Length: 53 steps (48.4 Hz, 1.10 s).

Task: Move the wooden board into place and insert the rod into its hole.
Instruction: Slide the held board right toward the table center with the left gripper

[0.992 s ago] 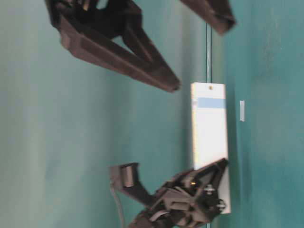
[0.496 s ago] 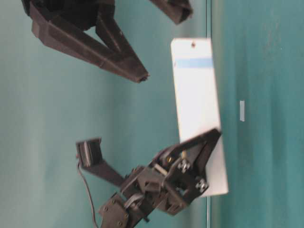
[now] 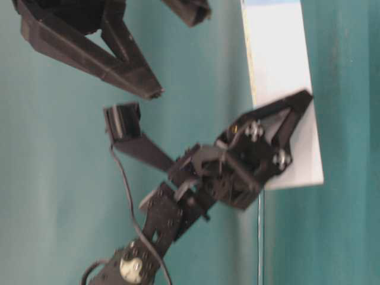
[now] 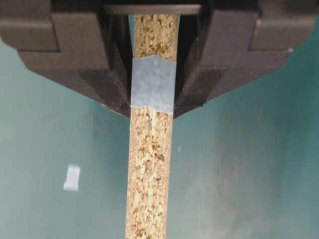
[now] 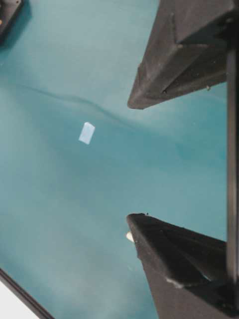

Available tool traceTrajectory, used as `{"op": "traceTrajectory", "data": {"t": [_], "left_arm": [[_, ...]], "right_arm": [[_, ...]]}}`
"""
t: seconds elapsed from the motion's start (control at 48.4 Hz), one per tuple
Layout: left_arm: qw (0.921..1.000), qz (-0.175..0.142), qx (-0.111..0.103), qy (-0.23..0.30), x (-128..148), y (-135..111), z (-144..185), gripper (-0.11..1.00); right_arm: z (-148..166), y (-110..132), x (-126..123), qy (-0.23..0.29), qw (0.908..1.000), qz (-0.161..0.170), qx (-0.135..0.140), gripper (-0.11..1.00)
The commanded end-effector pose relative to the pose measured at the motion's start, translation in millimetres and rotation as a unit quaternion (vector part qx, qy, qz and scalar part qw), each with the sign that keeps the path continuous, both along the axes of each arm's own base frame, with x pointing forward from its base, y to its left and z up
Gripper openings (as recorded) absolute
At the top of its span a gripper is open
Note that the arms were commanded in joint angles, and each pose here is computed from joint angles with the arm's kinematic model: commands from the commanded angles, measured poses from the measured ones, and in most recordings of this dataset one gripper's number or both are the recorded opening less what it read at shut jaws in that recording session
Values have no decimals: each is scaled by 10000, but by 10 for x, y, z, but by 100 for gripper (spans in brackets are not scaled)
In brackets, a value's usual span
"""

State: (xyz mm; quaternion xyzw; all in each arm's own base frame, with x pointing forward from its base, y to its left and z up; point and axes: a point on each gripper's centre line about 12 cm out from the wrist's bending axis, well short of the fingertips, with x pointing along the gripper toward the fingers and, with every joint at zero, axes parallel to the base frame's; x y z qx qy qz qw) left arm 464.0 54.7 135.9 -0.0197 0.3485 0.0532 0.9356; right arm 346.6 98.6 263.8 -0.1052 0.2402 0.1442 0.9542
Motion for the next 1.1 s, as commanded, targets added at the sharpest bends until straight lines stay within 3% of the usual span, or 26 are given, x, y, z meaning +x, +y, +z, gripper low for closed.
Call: {"op": "traceTrajectory", "data": {"t": [0.0,0.413,0.62,0.744,1.074], "left_arm": [[9994,-23,4,-347,199,-29,204,22],[9984,-348,-19,-455,610,-341,91,22],[9979,-322,-183,-526,798,-443,32,22],[9983,-240,-286,-441,839,-435,-48,22],[9990,-254,-281,-241,806,-437,-153,22]], "right_arm": [[180,-6,-1,-241,9997,-10,78,99],[185,-9,-12,-248,9997,-10,80,99],[176,-9,-15,-248,9997,-8,80,99],[170,-10,-17,-239,9997,-10,85,99],[157,-12,-26,-222,9997,-13,88,99]]}}
